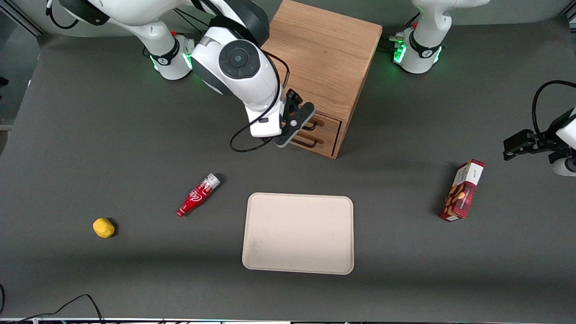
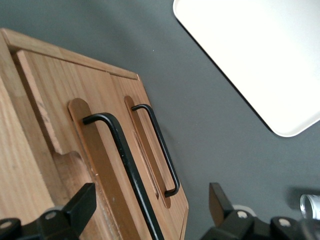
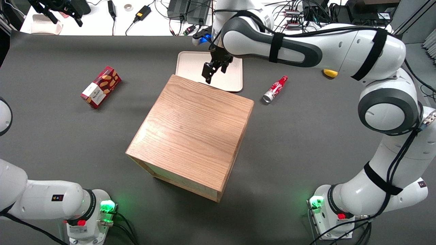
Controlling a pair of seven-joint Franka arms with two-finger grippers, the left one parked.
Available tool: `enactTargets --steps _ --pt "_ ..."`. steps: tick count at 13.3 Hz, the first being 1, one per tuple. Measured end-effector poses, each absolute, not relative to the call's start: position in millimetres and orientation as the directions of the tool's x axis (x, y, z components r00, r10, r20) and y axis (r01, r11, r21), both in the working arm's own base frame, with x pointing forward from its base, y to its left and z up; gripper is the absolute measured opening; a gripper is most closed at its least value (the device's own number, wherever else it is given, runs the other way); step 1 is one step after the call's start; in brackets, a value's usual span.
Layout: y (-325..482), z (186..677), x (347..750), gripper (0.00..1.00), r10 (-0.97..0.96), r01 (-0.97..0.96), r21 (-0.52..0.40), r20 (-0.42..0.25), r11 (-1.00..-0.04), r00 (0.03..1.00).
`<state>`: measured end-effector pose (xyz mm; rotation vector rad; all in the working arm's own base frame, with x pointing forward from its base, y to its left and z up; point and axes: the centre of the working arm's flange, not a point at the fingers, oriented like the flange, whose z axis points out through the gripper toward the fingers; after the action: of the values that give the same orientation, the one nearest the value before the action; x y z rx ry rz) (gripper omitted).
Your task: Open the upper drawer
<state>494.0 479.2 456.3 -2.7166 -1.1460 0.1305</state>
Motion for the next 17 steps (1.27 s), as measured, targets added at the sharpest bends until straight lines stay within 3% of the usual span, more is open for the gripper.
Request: enactTargets --steps 5,11,17 --pt "477 436 492 1.00 0.736 0.722 -0.169 -0.034 -0.671 0.676" --pt "478 414 496 1.00 0.762 0.750 -0.160 -0.016 -0.641 0.648" --pt "449 393 530 1.00 0.797 0.792 -0.117 0.004 -0.599 0.603"
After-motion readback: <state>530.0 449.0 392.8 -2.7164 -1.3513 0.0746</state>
